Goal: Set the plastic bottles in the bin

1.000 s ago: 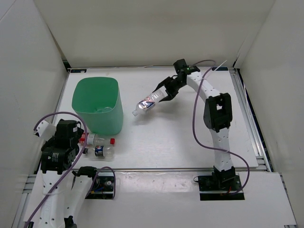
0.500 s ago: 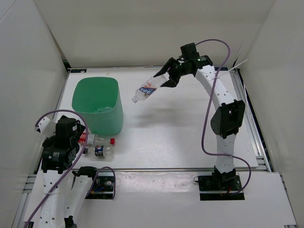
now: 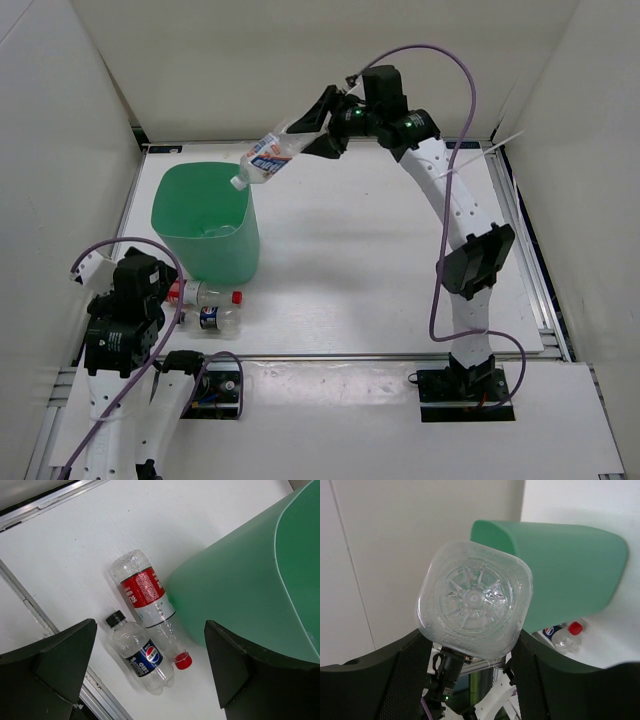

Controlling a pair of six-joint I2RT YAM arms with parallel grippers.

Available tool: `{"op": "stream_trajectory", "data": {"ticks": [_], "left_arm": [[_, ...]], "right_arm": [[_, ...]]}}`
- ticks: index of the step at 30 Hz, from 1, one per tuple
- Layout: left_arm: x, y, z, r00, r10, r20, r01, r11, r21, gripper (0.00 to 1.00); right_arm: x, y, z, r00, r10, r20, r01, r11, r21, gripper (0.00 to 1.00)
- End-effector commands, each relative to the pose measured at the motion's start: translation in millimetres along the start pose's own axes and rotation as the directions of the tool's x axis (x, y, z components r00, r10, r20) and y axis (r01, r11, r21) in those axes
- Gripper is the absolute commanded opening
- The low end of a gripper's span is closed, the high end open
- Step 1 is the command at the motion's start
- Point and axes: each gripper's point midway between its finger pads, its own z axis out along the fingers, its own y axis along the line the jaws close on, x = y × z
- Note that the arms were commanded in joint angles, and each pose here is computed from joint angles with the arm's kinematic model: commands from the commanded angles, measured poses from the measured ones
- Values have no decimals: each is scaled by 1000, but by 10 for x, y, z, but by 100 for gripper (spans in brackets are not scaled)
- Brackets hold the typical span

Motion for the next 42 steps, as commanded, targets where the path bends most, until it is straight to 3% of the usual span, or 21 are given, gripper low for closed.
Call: {"op": "stream_trajectory", "data": {"ticks": [1, 7, 13, 17, 18, 19, 20, 21, 22, 24, 31, 35, 37, 40, 42], "left_arm": [[-27, 1, -60, 1000, 11, -2, -11, 1000, 16, 100], [-8, 19, -79, 1000, 30, -10, -30, 999, 23, 100], [-8, 11, -120, 999, 33, -18, -33, 999, 42, 100], [-3, 34, -162, 999, 41, -23, -40, 998, 51, 100], [1, 34, -181, 999, 45, -24, -43, 997, 64, 100], [1, 34, -181, 999, 45, -24, -43, 997, 64, 100], [-7, 39, -194, 999, 40, -19, -38, 997, 70, 100], [-15, 46, -209, 999, 34, -13, -33, 997, 76, 100], [14, 58, -189, 999, 40, -18, -38, 997, 70, 100], [41, 40, -174, 999, 32, -18, -30, 996, 87, 100], [131, -73, -136, 998, -42, -56, 49, 992, 119, 100], [270, -139, -97, 982, -140, -127, 153, 984, 96, 100], [413, -221, -79, 951, -239, -197, 259, 962, 87, 100], [649, -306, 97, 935, -257, -245, 288, 953, 98, 100], [850, -219, 215, 909, -316, -271, 334, 942, 23, 100]], "right_arm": [[212, 706, -233, 984, -172, 43, 177, 969, -171, 0], [587, 801, 44, 956, -292, 26, 292, 941, -169, 0], [911, 731, 312, 811, -575, 103, 581, 813, -35, 2], [1016, 782, 365, 663, -728, 176, 722, 684, 107, 12], [1012, 788, 384, 585, -787, 196, 769, 615, 176, 22], [1071, 797, 396, 550, -814, 184, 798, 578, 173, 34], [982, 840, 365, 509, -832, 219, 801, 552, 234, 55], [1027, 877, 375, 482, -847, 225, 814, 527, 244, 100], [1013, 892, 370, 441, -868, 227, 829, 491, 266, 100], [930, 1011, 208, 429, -861, 273, 814, 499, 297, 100], [823, 1080, -271, 423, -849, 316, 766, 521, 376, 100], [794, 1068, -497, 401, -859, 318, 757, 506, 413, 100], [810, 1024, -579, 387, -875, 291, 767, 480, 426, 100], [856, 881, -639, 396, -889, 229, 780, 457, 427, 100], [804, 830, -771, 438, -868, 234, 757, 496, 425, 100]]}}
